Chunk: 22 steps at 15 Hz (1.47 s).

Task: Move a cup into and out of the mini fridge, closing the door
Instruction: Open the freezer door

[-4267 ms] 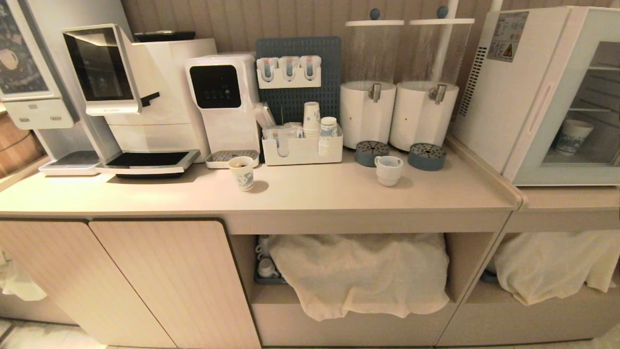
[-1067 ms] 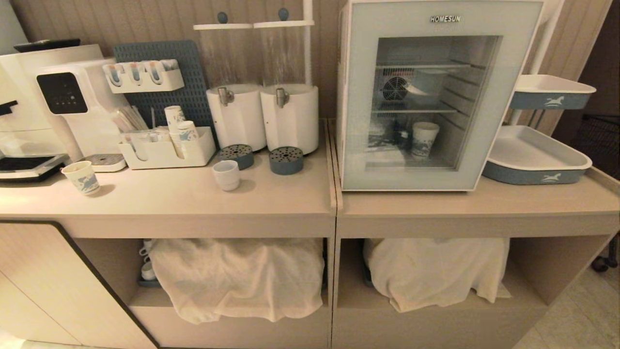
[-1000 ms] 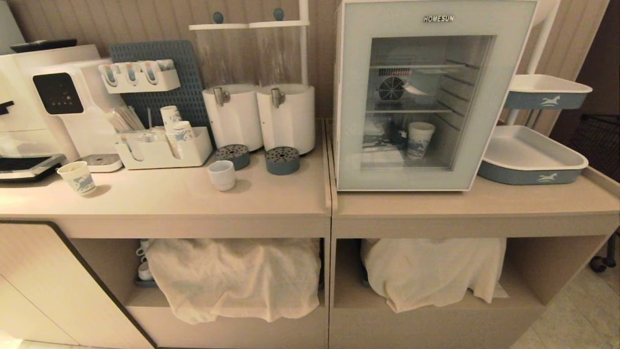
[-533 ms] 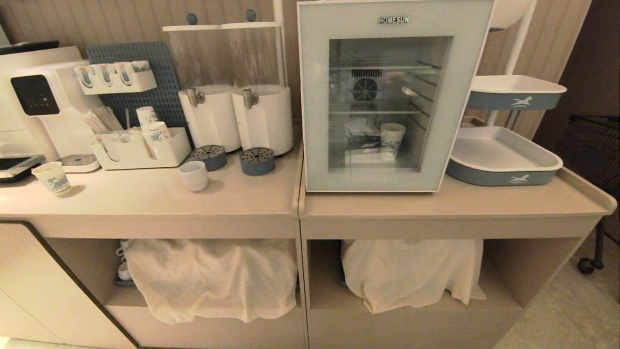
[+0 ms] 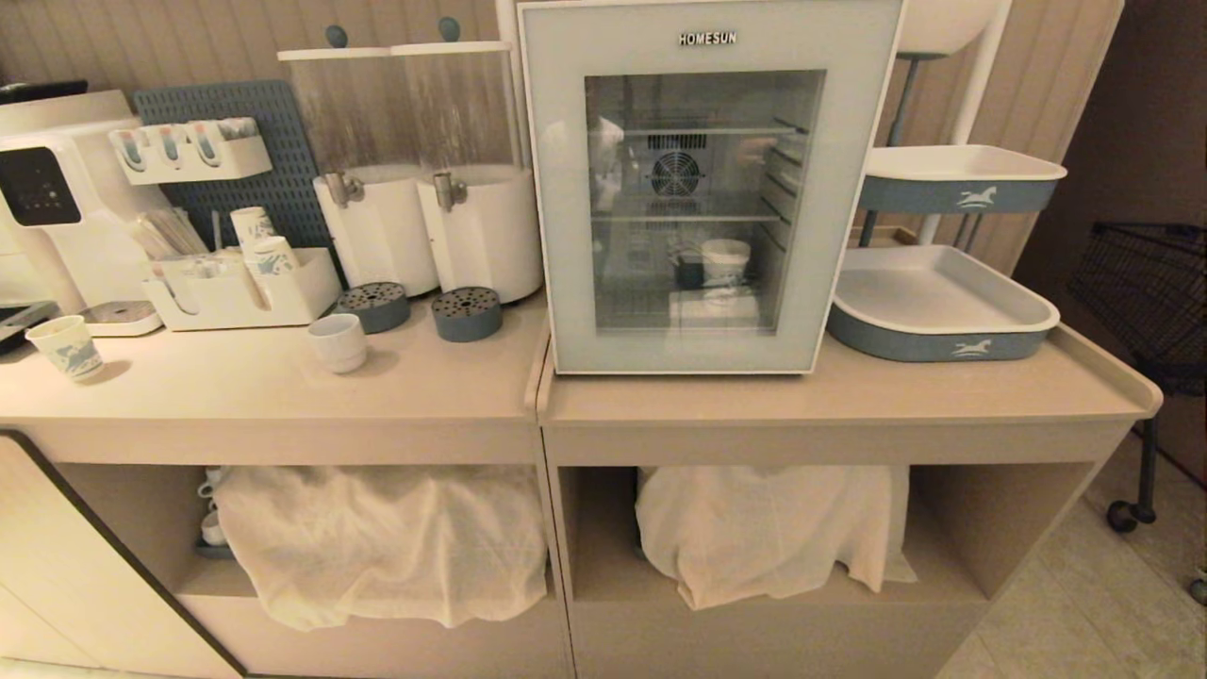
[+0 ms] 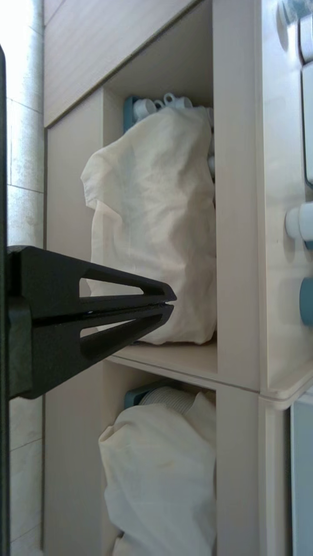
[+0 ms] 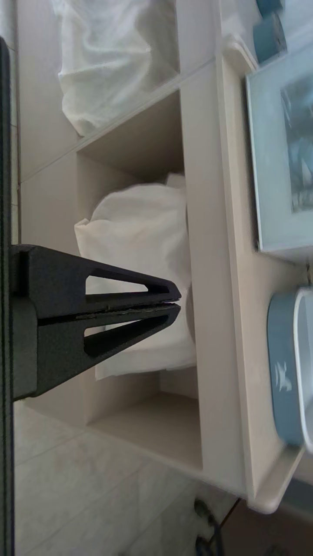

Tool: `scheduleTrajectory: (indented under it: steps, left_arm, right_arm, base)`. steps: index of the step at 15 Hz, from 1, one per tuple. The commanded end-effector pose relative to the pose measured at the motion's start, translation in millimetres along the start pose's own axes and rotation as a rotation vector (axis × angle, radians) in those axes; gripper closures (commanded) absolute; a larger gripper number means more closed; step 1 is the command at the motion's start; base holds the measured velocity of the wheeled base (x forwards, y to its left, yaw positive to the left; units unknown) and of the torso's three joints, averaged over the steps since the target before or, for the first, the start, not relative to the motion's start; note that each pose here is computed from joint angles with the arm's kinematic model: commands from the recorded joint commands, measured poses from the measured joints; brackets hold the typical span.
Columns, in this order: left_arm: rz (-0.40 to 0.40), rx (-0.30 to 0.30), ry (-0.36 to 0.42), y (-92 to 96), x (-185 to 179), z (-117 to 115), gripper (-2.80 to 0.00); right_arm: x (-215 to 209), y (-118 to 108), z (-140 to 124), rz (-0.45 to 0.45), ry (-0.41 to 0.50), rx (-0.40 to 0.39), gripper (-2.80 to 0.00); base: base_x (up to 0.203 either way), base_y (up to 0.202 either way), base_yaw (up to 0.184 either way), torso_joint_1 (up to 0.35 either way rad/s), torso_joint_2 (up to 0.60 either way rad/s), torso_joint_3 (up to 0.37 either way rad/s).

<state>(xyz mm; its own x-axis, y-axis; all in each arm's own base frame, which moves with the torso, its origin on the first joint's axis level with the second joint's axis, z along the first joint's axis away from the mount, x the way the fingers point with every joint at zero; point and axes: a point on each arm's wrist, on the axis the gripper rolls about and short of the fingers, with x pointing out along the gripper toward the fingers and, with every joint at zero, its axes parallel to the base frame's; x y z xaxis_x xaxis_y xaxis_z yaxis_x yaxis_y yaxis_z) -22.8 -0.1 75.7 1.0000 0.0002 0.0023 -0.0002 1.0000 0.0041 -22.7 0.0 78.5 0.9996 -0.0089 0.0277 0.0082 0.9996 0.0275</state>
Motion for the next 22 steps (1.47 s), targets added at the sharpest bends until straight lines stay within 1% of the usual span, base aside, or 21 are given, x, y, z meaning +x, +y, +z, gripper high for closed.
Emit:
scheduleTrajectory:
  steps: [1, 15, 17, 22]
  left_arm:
    - [0.000, 0.001, 0.001, -0.1, 0.0, -0.1, 0.00]
    - [0.001, 0.007, 0.001, 0.0, 0.0, -0.1, 0.00]
    - [0.001, 0.008, 0.001, 0.0, 0.0, 0.0, 0.00]
    - [0.001, 0.008, -0.001, 0.0, 0.0, 0.1, 0.00]
  right_arm:
    - [1.0, -0.1, -4.2, -0.001, 0.014, 0.000, 0.00]
    - [1.1, -0.1, -4.6, -0.001, 0.015, 0.000, 0.00]
    - [1.0, -0.1, -4.2, -0.001, 0.014, 0.000, 0.00]
    - [1.0, -0.1, -4.2, -0.001, 0.014, 0.000, 0.00]
  base:
    - [0.000, 0.000, 0.000, 0.000, 0.00, 0.000]
    - [0.000, 0.000, 0.000, 0.000, 0.00, 0.000]
    - [0.114, 0.000, 0.000, 0.005, 0.00, 0.006]
    - [0.192, 0.000, -0.001, 0.003, 0.00, 0.004]
